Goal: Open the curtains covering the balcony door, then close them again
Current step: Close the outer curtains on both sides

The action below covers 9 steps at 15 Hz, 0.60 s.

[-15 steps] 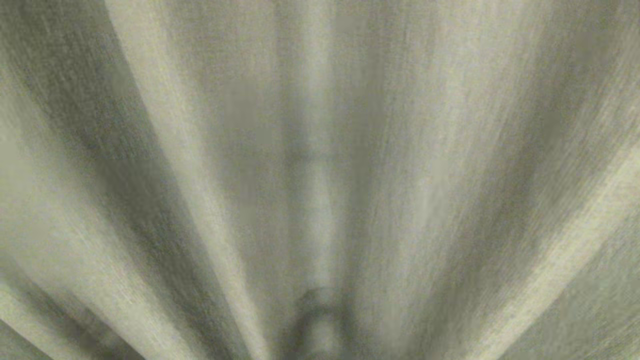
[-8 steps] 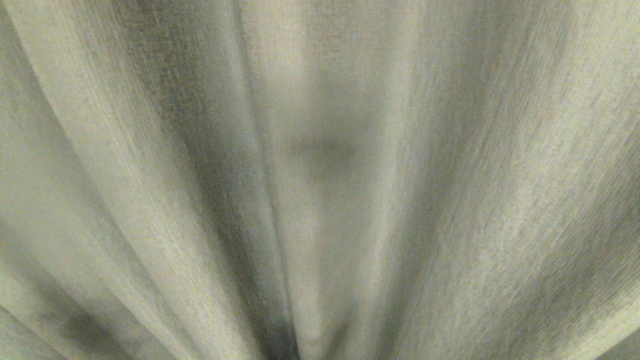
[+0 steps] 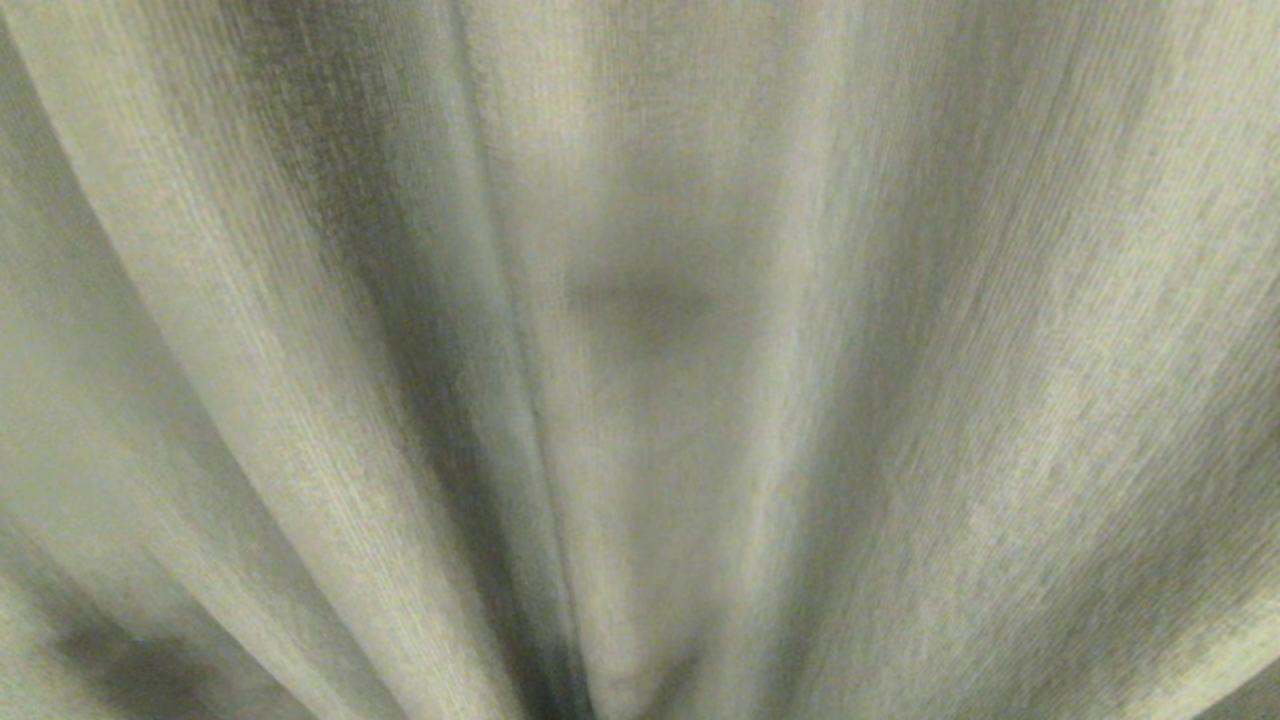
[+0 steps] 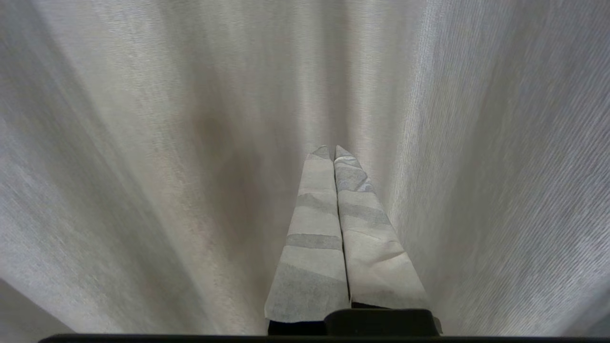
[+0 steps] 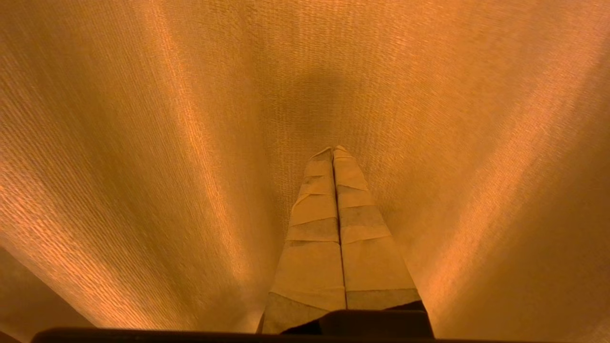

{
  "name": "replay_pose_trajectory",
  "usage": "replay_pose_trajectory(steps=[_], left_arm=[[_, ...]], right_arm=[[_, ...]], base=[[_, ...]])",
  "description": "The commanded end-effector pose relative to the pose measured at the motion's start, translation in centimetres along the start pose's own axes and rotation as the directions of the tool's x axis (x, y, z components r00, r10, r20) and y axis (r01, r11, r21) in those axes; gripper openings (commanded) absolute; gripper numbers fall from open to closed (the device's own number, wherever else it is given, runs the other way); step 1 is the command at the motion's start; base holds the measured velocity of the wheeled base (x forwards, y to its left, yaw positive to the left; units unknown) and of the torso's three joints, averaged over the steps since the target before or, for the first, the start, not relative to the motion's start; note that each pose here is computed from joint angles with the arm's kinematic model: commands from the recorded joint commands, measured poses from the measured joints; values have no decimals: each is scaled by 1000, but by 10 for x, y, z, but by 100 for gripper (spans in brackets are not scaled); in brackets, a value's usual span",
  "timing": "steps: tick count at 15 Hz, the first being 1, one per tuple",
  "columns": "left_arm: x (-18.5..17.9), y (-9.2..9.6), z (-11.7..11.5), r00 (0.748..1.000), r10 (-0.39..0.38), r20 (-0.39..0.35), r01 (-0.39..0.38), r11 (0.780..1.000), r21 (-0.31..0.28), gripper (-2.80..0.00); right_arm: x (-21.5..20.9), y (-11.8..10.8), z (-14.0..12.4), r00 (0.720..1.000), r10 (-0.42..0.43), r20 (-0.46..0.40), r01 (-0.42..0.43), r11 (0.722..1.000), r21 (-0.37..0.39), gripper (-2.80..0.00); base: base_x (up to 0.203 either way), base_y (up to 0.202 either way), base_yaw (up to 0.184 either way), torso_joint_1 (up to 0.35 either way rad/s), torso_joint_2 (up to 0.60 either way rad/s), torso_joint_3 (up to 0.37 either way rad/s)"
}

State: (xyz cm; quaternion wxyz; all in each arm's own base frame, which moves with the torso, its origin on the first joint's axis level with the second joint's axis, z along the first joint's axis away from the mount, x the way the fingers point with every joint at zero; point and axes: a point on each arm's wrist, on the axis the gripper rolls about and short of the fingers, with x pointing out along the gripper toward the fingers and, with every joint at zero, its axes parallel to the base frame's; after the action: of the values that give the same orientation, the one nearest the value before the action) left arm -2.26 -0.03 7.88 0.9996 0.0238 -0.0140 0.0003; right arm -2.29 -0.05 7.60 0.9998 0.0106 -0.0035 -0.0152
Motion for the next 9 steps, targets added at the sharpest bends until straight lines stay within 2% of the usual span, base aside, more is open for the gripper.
replay_pose_trajectory(steps=[1,9], left_arm=[[0,0,0,1000,0,3,0,1000,0,-280],[0,0,0,1000,-7,6,7,1000,28,-280]], right_arm=[[0,0,0,1000,0,-1,0,1000,0,-280],[0,0,0,1000,-1,-1,1,1000,0,-280]], base=[[0,0,0,0,0,0],[0,-8,0,0,0,0]])
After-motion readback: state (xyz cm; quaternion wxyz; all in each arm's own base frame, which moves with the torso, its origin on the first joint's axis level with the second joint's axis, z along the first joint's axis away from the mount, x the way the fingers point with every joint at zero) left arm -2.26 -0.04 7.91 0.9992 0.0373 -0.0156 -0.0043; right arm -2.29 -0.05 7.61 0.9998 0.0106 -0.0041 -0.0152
